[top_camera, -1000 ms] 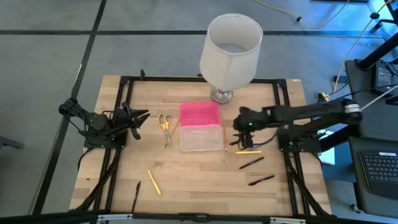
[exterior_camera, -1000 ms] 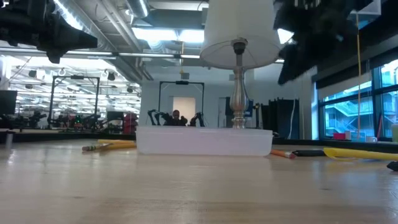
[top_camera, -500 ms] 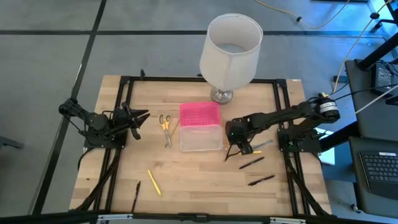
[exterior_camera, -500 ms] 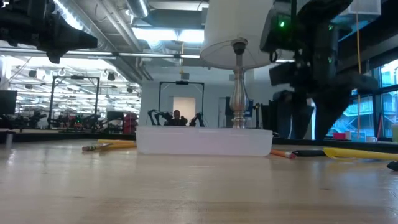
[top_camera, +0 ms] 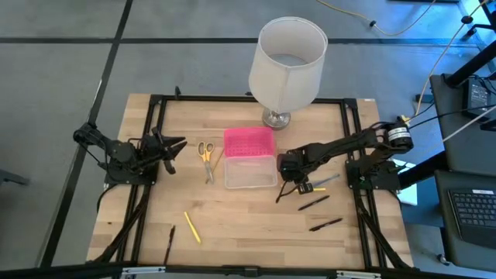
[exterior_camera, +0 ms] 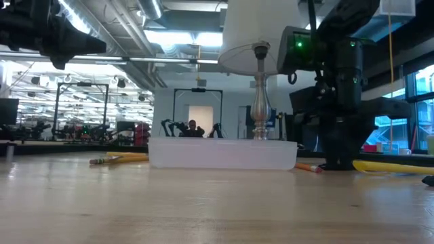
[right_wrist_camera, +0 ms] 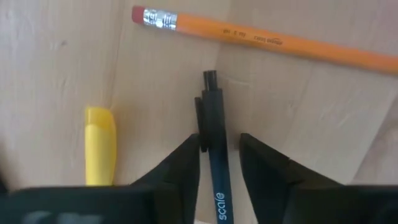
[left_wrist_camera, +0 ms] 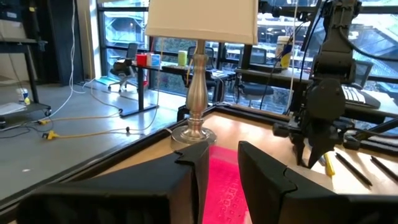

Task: Pick & place school supplies into a supply box
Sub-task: Put the black pen into the supply box

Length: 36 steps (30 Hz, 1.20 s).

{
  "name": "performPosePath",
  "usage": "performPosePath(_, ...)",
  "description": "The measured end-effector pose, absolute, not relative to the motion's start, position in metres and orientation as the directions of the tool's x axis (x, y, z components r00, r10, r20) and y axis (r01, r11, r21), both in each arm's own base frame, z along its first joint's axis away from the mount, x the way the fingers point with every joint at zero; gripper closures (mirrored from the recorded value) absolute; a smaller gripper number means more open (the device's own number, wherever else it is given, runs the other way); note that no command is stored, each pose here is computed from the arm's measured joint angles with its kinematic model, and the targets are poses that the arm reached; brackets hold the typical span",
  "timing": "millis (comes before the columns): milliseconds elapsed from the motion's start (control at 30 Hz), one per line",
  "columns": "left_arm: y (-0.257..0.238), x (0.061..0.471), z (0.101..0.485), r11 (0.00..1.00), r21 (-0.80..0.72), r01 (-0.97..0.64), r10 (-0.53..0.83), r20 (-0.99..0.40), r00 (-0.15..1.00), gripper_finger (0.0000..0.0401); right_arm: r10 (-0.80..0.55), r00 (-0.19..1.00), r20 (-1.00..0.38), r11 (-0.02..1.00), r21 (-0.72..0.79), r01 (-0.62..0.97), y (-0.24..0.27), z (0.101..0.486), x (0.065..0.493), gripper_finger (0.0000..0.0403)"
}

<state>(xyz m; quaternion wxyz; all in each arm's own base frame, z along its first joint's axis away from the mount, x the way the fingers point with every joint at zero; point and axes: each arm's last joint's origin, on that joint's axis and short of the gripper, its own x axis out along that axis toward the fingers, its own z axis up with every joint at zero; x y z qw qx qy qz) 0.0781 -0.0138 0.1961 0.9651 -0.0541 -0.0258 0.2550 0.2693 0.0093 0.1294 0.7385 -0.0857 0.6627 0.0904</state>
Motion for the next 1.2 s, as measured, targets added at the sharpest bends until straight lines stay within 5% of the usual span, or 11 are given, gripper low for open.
performPosePath(267, -0.012, 0.077, 0.193, 0.83, -0.086, -0.551, 0.553, 0.001, 0.833, 0.0323, -0.009, 0.107, -0.994, 0.969, -0.035, -0.245, 0.009, 0.129, 0.269, 0.0355)
performPosePath(833, -0.012, 0.077, 0.193, 0.82, -0.097, -0.563, 0.566, 0.002, 0.824, 0.0324, -0.052, 0.127, -0.99, 0.97, -0.081, -0.23, 0.007, 0.172, 0.26, 0.0348)
performPosePath(1200, -0.011, 0.077, 0.193, 0.808, -0.137, -0.573, 0.579, 0.005, 0.815, 0.0324, -0.04, 0.574, -0.818, 0.981, -0.141, -0.132, -0.01, 0.255, 0.316, 0.0346)
